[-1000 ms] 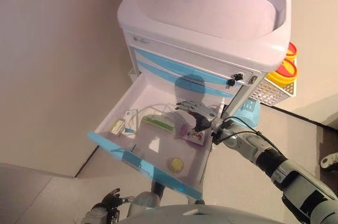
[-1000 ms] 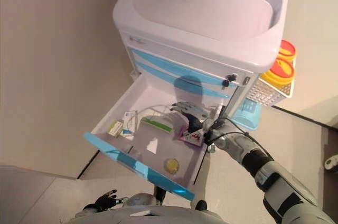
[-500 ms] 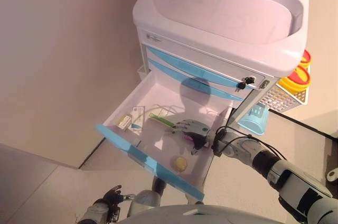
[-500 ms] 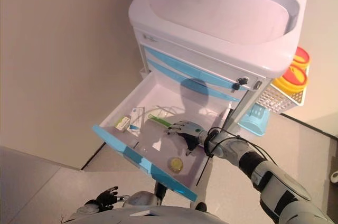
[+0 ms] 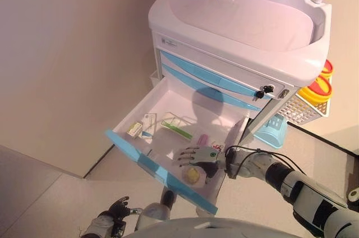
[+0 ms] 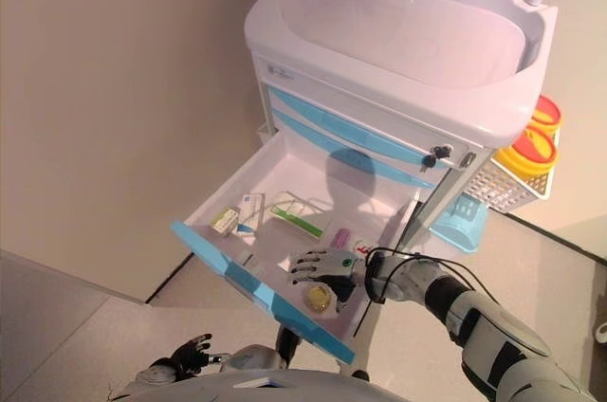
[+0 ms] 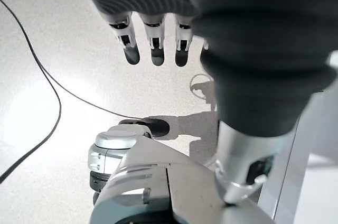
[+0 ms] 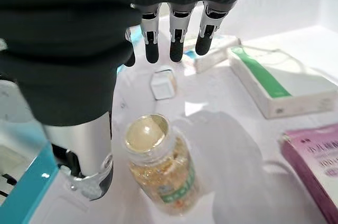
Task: Open the drawer and pick up the medicine
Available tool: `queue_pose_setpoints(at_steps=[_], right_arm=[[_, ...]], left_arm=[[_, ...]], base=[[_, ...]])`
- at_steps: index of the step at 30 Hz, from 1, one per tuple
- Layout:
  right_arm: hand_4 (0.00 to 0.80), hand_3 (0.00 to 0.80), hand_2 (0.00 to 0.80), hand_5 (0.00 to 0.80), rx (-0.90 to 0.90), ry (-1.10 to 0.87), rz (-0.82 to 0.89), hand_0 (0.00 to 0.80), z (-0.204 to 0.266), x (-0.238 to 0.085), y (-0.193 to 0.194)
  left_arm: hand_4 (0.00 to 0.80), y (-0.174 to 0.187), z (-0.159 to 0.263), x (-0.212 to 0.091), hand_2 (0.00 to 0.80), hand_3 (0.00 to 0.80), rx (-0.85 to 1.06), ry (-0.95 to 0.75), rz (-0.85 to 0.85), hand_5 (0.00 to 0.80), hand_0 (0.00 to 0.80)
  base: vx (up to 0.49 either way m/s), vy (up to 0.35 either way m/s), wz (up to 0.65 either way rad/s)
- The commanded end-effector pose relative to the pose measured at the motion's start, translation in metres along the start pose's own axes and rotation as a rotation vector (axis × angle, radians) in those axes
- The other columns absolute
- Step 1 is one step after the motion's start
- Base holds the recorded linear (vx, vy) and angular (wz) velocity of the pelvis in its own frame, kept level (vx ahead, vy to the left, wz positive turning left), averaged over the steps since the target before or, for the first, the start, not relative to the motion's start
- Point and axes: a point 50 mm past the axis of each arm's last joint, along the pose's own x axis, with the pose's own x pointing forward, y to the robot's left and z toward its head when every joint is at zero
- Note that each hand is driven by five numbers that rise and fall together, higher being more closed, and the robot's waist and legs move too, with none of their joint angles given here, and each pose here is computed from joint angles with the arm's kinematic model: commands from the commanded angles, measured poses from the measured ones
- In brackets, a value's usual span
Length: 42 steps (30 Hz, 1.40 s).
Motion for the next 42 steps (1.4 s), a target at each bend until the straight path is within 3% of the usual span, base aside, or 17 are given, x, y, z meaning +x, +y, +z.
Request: queue_pose_setpoints(at_steps=[1, 18, 42], right_arm=[[0.000, 0.000, 0.000, 0.000, -0.003, -0.035, -0.044, 0.000, 0.007, 0.008, -0.004], [0.000, 0.000, 0.000, 0.000, 0.027, 0.177, -0.063, 0.000, -0.006, 0.004, 0.003], [0.000, 0.000, 0.000, 0.000, 0.063, 0.132, -0.056, 0.000, 0.001, -0.001, 0.012]], left_arm=[[0.000, -0.011, 0.002, 0.002, 0.000, 0.000, 0.103, 0.007, -0.060, 0.000, 0.000], [0.000, -0.016, -0.001, 0.002, 0.000, 0.000, 0.075, 0.004, -0.068, 0.000, 0.000], [0.000, -0.024, -0.007, 0.001, 0.000, 0.000, 0.083, 0.010, -0.077, 0.000, 0.000]], base=[[0.000, 0.000, 0.00], [0.000, 0.000, 0.00], [0.000, 0.000, 0.00]])
